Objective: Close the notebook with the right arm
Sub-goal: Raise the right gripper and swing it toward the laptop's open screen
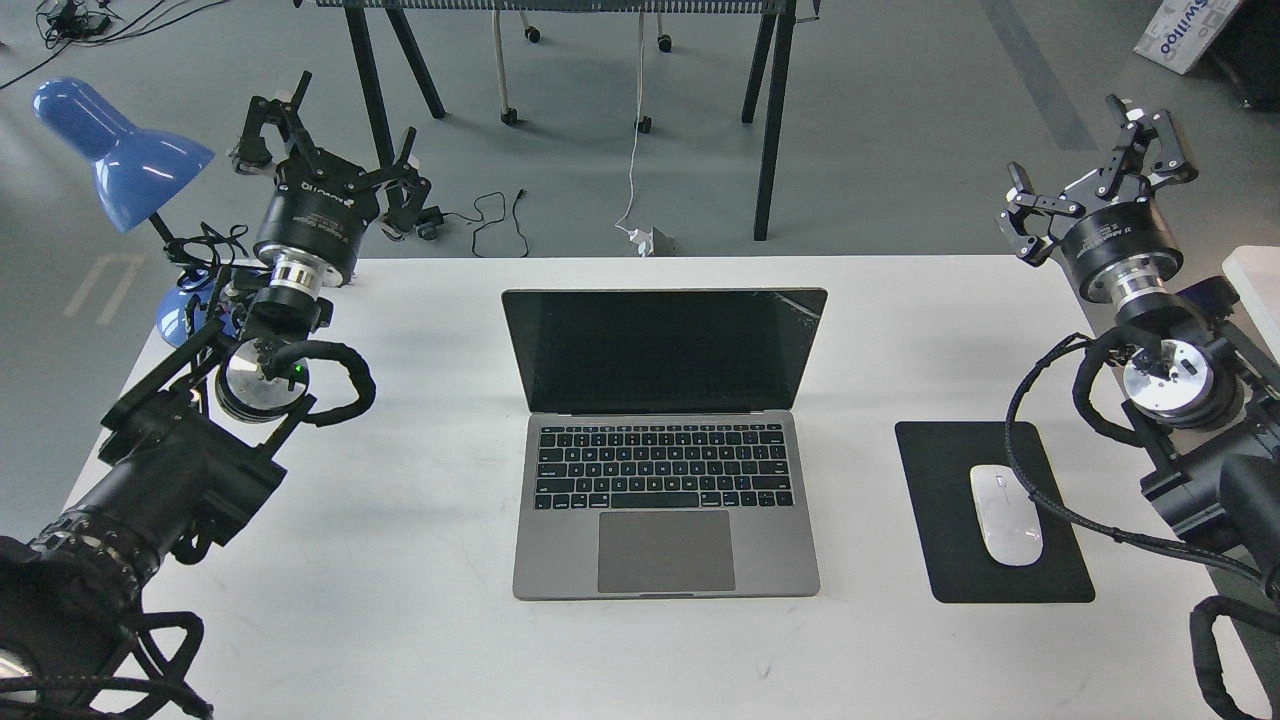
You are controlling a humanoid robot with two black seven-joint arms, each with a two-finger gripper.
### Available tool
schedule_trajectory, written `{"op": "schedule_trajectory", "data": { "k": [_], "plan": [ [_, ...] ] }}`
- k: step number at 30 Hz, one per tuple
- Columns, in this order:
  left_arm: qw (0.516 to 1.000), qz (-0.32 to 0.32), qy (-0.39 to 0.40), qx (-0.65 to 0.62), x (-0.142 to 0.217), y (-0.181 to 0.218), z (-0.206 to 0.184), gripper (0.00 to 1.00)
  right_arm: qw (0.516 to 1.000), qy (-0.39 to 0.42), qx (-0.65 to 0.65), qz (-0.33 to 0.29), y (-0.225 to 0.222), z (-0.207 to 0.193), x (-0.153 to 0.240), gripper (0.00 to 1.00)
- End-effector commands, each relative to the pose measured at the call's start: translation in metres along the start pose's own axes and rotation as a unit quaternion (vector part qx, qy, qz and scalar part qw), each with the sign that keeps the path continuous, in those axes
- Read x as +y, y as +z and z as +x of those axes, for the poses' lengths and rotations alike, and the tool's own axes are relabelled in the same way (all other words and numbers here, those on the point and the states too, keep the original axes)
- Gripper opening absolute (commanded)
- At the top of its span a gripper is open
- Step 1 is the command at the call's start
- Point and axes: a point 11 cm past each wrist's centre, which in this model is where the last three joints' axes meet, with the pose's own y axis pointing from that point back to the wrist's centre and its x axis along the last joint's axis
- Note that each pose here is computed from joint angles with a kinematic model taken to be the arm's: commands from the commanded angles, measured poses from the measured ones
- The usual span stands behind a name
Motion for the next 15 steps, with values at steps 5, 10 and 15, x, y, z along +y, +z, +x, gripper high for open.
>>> {"op": "schedule_trajectory", "data": {
  "k": [5,10,15],
  "plan": [
    [1.000,-0.002,0.013,-0.005,-0.001,0.001,0.003,1.00,1.000,-0.009,0.002,-0.014,0.012,-0.005,0.002,1.00],
    [1.000,-0.001,0.007,-0.003,-0.001,0.001,0.001,1.00,0.999,-0.029,0.008,-0.040,0.034,-0.023,-0.002,1.00],
    [1.000,-0.001,0.007,-0.002,-0.001,0.001,0.002,1.00,0.995,-0.068,0.016,-0.066,0.055,-0.060,-0.016,1.00]
  ]
}}
